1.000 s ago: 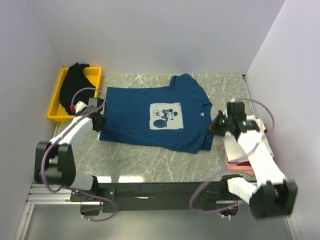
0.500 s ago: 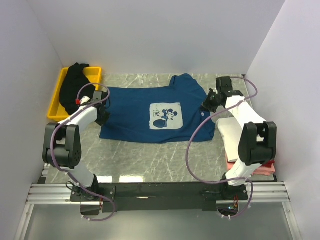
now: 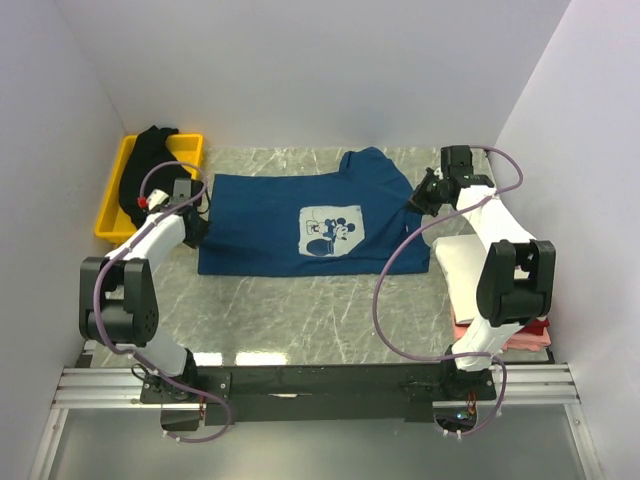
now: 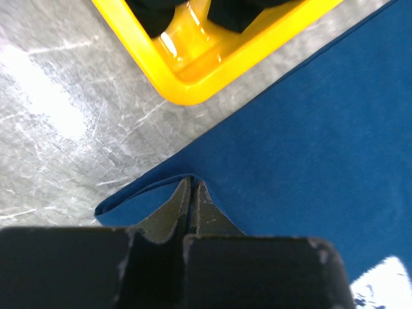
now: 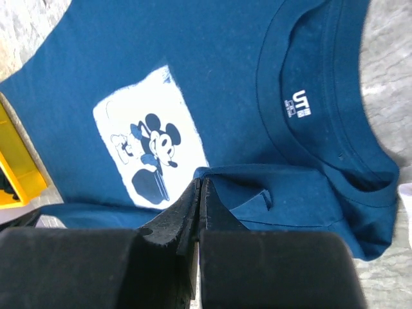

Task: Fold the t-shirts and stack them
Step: Fold the tshirt

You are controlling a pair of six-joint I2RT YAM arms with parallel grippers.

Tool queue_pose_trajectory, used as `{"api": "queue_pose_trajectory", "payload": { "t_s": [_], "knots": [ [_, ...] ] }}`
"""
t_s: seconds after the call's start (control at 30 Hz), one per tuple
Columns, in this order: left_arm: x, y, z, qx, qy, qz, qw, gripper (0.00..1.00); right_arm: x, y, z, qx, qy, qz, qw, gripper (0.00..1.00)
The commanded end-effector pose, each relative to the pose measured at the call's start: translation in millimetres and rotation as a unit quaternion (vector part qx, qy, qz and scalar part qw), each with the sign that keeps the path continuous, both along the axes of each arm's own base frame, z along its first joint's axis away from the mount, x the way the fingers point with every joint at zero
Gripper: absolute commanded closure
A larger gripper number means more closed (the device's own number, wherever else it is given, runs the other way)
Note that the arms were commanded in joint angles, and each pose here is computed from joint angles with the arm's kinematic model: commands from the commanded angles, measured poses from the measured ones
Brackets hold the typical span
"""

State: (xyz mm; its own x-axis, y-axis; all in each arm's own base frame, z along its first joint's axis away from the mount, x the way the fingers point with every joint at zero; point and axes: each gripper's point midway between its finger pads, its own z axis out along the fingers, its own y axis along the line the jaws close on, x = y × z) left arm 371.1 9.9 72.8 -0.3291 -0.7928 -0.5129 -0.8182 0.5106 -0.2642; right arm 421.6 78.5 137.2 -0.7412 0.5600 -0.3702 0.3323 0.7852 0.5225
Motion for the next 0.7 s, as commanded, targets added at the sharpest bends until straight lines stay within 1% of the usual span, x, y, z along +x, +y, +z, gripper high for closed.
{"api": "queue_pose_trajectory", "payload": {
  "t_s": [0.0,0.27,0.3,0.53,0.67],
  "knots": [
    [6.8,7.8,25.8,0.004,-0.039,0.009,0.999,1.00,11.2,-8.6,28.3,-0.001,-0.048,-0.008,0.999,1.00],
    [13.9,6.9,13.2,0.000,-0.025,0.003,1.000,1.00,14.6,-4.9,27.8,0.010,-0.044,-0.004,0.999,1.00],
    [15.6,6.9,13.5,-0.001,-0.025,0.002,1.000,1.00,16.3,-17.2,27.7,0.009,-0.044,-0.019,0.999,1.00],
    [20.7,5.7,10.1,-0.003,-0.020,0.000,1.000,1.00,8.1,-39.0,34.5,0.013,-0.061,-0.053,0.997,1.00],
    [26.1,4.3,13.6,-0.006,-0.027,-0.004,1.000,1.00,5.2,-40.9,34.4,0.016,-0.063,-0.052,0.997,1.00]
  ]
}}
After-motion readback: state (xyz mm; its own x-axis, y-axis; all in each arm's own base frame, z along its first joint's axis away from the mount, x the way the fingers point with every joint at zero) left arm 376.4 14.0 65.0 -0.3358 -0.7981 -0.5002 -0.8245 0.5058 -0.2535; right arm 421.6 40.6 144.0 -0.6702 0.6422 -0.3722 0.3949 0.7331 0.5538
